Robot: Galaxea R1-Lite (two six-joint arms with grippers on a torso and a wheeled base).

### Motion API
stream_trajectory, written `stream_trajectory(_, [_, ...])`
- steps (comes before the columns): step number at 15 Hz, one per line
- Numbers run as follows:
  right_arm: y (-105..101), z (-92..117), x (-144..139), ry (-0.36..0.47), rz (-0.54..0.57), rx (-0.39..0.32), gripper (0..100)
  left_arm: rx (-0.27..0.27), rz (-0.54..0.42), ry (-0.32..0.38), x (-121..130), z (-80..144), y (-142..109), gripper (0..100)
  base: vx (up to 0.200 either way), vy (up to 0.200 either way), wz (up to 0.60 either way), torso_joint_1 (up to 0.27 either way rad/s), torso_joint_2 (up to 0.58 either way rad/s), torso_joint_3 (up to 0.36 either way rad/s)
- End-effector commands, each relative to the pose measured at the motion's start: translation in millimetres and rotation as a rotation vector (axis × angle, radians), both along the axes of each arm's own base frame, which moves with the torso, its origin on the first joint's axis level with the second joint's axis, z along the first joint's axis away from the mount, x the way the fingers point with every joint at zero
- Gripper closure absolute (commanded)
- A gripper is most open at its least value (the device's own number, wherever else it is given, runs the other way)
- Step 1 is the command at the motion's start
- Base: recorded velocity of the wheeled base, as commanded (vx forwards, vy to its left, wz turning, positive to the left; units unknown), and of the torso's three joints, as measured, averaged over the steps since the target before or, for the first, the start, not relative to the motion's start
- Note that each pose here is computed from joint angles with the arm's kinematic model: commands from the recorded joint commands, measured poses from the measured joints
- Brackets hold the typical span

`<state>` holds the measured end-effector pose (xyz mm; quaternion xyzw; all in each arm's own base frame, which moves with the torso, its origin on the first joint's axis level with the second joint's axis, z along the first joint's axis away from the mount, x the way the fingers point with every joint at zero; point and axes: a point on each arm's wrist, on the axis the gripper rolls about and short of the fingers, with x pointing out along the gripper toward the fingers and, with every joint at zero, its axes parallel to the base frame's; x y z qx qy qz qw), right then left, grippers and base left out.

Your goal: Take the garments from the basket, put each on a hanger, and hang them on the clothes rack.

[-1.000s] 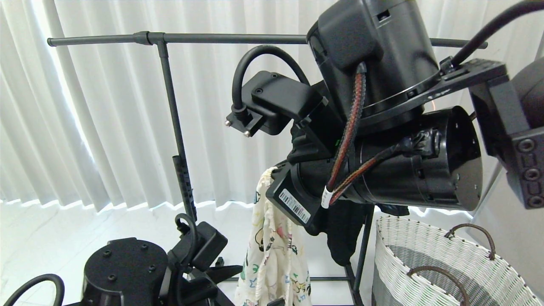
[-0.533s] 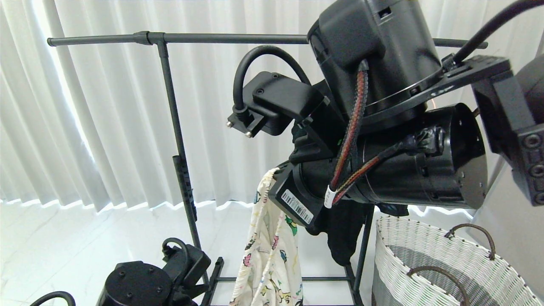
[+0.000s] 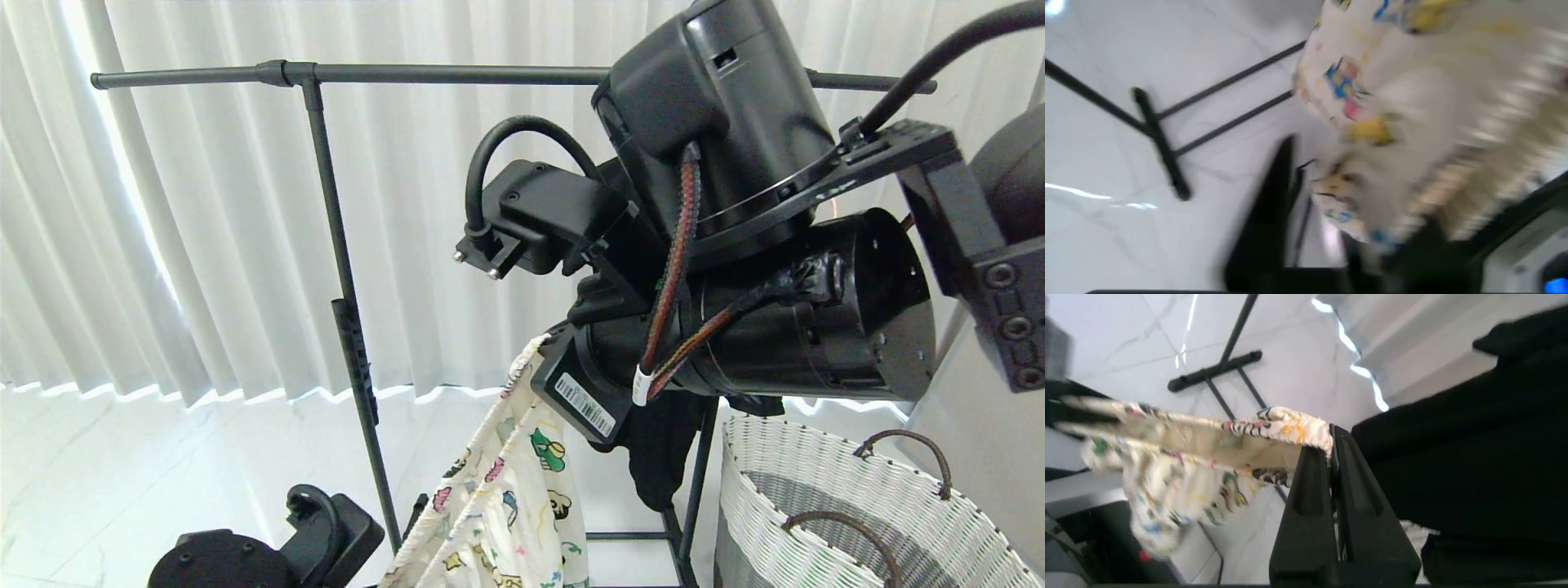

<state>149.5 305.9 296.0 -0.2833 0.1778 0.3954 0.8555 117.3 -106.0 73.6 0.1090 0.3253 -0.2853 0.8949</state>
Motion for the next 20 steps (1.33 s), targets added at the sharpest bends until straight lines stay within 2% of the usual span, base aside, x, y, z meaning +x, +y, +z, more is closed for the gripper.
stream_trajectory(1, [-6, 1, 4, 0.017, -0.031, 0.001, 100, 0.038, -0.017, -0.052, -10, 2, 10, 100, 0.0, 0.0, 0.0, 0.0, 0.0, 0.0])
stream_trajectory(4, [-25, -7, 5, 0.123, -0.134, -0.001, 100, 0.029, -0.028, -0.115, -14, 10, 14, 100, 0.0, 0.0, 0.0, 0.0, 0.0, 0.0])
stream_trajectory(6, [-44, -16, 2, 0.184, -0.201, -0.011, 100, 0.066, -0.029, -0.175, -13, 14, 15, 100, 0.0, 0.0, 0.0, 0.0, 0.0, 0.0])
stream_trajectory(7, [-54, -24, 0, 0.207, -0.226, -0.028, 100, 0.058, -0.031, -0.191, -11, 18, 13, 100, 0.0, 0.0, 0.0, 0.0, 0.0, 0.0])
stream_trajectory(9, [-80, -33, -8, 0.227, -0.255, -0.062, 100, 0.008, -0.027, -0.252, 5, 43, -2, 100, 0.0, 0.0, 0.0, 0.0, 0.0, 0.0])
stream_trajectory(10, [-92, -35, -13, 0.23, -0.264, -0.067, 100, 0.006, -0.027, -0.253, 13, 62, -10, 100, 0.0, 0.0, 0.0, 0.0, 0.0, 0.0])
stream_trajectory(11, [-104, -36, -16, 0.233, -0.278, -0.069, 100, 0.001, -0.027, -0.236, 21, 88, -18, 100, 0.0, 0.0, 0.0, 0.0, 0.0, 0.0])
stream_trajectory(12, [-114, -35, -19, 0.231, -0.29, -0.062, 100, -0.023, -0.028, -0.201, 26, 110, -25, 100, 0.0, 0.0, 0.0, 0.0, 0.0, 0.0])
stream_trajectory(14, [-128, -31, -23, 0.221, -0.307, -0.037, 100, -0.08, -0.087, -0.112, 26, 155, -35, 100, 0.0, 0.0, 0.0, 0.0, 0.0, 0.0])
stream_trajectory(15, [-131, -29, -23, 0.219, -0.313, -0.031, 100, -0.085, -0.108, -0.087, 25, 164, -34, 100, 0.0, 0.0, 0.0, 0.0, 0.0, 0.0])
stream_trajectory(16, [-139, -24, -26, 0.207, -0.321, -0.005, 100, -0.105, -0.22, 0.035, 15, 203, -29, 100, 0.0, 0.0, 0.0, 0.0, 0.0, 0.0])
stream_trajectory(17, [-142, -19, -27, 0.195, -0.321, 0.022, 100, -0.119, -0.265, 0.086, 9, 224, -26, 100, 0.0, 0.0, 0.0, 0.0, 0.0, 0.0])
stream_trajectory(18, [-143, -15, -28, 0.181, -0.317, 0.049, 100, -0.132, -0.268, 0.079, 12, 233, -27, 100, 0.0, 0.0, 0.0, 0.0, 0.0, 0.0])
stream_trajectory(20, [-144, 3, -29, 0.139, -0.304, 0.13, 100, -0.112, -0.206, 0.026, 16, 240, -28, 100, 0.0, 0.0, 0.0, 0.0, 0.0, 0.0])
